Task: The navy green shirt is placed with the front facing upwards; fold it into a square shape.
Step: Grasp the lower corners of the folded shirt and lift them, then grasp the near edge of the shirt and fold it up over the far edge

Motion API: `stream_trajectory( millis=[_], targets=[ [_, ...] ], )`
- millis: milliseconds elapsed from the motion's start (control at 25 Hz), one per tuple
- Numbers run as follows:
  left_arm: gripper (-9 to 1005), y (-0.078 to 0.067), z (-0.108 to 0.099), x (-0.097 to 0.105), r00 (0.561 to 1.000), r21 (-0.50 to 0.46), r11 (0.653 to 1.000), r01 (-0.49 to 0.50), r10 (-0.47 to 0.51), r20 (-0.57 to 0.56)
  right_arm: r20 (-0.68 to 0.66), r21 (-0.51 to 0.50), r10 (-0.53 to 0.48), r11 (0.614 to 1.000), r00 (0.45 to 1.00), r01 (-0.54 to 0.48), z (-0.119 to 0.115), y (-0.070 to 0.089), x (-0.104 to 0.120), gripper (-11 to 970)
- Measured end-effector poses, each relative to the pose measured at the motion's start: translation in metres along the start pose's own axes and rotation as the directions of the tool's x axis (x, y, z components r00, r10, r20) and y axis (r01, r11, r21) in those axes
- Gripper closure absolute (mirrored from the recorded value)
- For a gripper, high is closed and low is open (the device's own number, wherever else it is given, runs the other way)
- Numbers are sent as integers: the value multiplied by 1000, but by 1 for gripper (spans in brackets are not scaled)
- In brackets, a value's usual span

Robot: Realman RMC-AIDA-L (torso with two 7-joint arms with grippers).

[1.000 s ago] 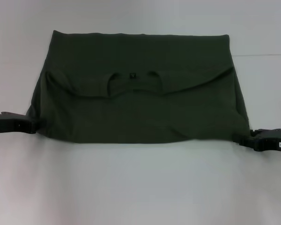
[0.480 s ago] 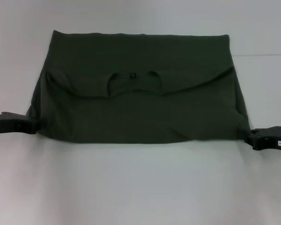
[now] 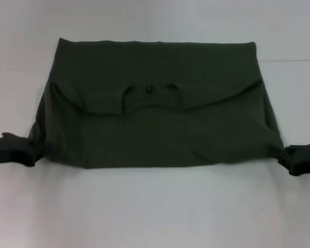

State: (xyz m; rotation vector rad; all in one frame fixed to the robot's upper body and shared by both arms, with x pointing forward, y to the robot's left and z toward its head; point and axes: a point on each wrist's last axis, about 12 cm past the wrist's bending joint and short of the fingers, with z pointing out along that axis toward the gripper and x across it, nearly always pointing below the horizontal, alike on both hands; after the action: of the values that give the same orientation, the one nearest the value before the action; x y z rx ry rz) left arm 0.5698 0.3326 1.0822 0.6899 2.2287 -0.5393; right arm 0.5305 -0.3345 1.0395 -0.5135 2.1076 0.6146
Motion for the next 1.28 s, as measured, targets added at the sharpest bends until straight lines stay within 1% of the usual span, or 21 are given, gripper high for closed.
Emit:
stream_trajectory(
  millis=[40,80,240,400,480,600,680,800,920,960,1120,1280],
  targets=[
    [957,-1,-4,5,1000,16,1000,-17,17,12,44,-17,-30,999,999,31,-11,3,10,917],
    [957,-1,-8,9,999,26,999,-25,25,24,44,-17,-30,999,999,31,-11,3,10,917],
    [957,-5,-24,29,997,74,996,-57,53,57,108,-29,-67,997,992,70,-35,10,35,917],
    [957,-18,-40,54,993,166,980,-108,100,57,142,-31,-66,997,988,71,-58,20,62,917],
    [956,-27,-50,69,990,216,967,-137,127,58,158,-41,-67,996,985,74,-67,28,76,917],
    [956,-38,-67,89,989,273,951,-145,140,39,162,-73,-74,994,984,86,-77,40,92,917],
    [956,-45,-80,104,988,300,942,-153,155,16,156,-105,-82,990,984,99,-85,50,104,917],
    [956,-51,-94,118,984,312,934,-173,180,8,171,-138,-91,984,981,115,-96,65,120,917],
    [956,-54,-104,126,981,302,935,-188,196,5,201,-147,-87,982,976,118,-111,78,133,917],
    [956,-54,-106,127,980,295,936,-191,199,3,217,-138,-77,984,973,109,-119,83,139,917],
    [957,-54,-111,129,979,290,937,-196,204,1,238,-118,-66,988,969,97,-128,86,143,917],
    [957,-56,-116,124,979,320,926,-200,200,34,272,-131,-59,987,961,98,-130,87,139,917]
  ],
)
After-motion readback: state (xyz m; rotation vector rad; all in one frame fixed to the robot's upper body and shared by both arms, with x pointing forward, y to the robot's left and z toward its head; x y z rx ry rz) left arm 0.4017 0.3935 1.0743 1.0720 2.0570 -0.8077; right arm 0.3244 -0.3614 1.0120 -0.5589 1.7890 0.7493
